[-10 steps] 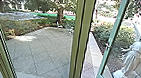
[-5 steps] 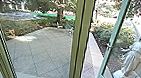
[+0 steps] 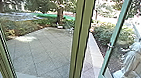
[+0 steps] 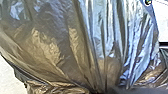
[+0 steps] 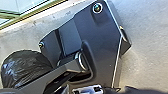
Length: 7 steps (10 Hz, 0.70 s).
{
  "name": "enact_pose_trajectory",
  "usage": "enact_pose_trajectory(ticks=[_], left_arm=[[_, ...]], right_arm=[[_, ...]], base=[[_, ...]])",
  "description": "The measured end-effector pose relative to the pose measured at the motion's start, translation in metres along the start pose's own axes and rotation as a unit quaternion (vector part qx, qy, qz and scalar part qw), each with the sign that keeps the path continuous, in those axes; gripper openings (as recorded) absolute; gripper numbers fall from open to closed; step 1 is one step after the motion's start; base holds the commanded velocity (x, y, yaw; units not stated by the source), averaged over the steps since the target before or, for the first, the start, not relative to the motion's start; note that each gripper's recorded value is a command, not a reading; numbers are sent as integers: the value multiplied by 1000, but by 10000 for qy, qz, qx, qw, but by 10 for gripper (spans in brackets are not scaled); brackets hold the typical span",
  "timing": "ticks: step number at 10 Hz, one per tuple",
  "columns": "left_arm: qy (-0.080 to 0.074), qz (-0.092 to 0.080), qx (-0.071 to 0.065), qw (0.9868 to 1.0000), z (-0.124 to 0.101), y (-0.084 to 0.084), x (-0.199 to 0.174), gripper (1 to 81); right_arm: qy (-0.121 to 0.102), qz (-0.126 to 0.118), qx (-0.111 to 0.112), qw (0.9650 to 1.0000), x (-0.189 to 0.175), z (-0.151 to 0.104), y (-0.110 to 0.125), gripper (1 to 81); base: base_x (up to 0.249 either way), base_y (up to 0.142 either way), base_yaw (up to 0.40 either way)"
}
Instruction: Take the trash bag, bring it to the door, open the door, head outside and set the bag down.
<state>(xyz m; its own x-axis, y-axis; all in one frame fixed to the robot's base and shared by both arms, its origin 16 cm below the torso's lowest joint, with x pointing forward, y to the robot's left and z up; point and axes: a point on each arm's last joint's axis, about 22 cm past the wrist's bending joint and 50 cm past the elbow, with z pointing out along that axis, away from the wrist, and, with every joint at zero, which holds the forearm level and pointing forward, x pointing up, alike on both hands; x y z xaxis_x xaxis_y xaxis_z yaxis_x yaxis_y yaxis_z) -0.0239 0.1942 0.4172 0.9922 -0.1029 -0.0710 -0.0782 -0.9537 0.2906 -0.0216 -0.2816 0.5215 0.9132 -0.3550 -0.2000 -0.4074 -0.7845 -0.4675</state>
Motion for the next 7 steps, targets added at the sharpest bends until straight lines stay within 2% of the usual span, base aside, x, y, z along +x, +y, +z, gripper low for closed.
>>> enact_pose_trajectory(ticks=[2, 5, 7], left_arm=[[35, 38, -9, 10000, 2, 5, 5, 10], [87, 60, -2, 9999, 1, 5, 14, 10], [132, 74, -1, 9999, 1, 5, 21, 10]], right_arm=[[-1, 19, 130, 9999, -14, 24, -20, 811], [71, 69, -58, 9999, -19, 42, -9, 811], [110, 52, -34, 9999, -18, 57, -20, 811]], base=[[0, 0, 0], [0, 0, 0], [0, 0, 0]])
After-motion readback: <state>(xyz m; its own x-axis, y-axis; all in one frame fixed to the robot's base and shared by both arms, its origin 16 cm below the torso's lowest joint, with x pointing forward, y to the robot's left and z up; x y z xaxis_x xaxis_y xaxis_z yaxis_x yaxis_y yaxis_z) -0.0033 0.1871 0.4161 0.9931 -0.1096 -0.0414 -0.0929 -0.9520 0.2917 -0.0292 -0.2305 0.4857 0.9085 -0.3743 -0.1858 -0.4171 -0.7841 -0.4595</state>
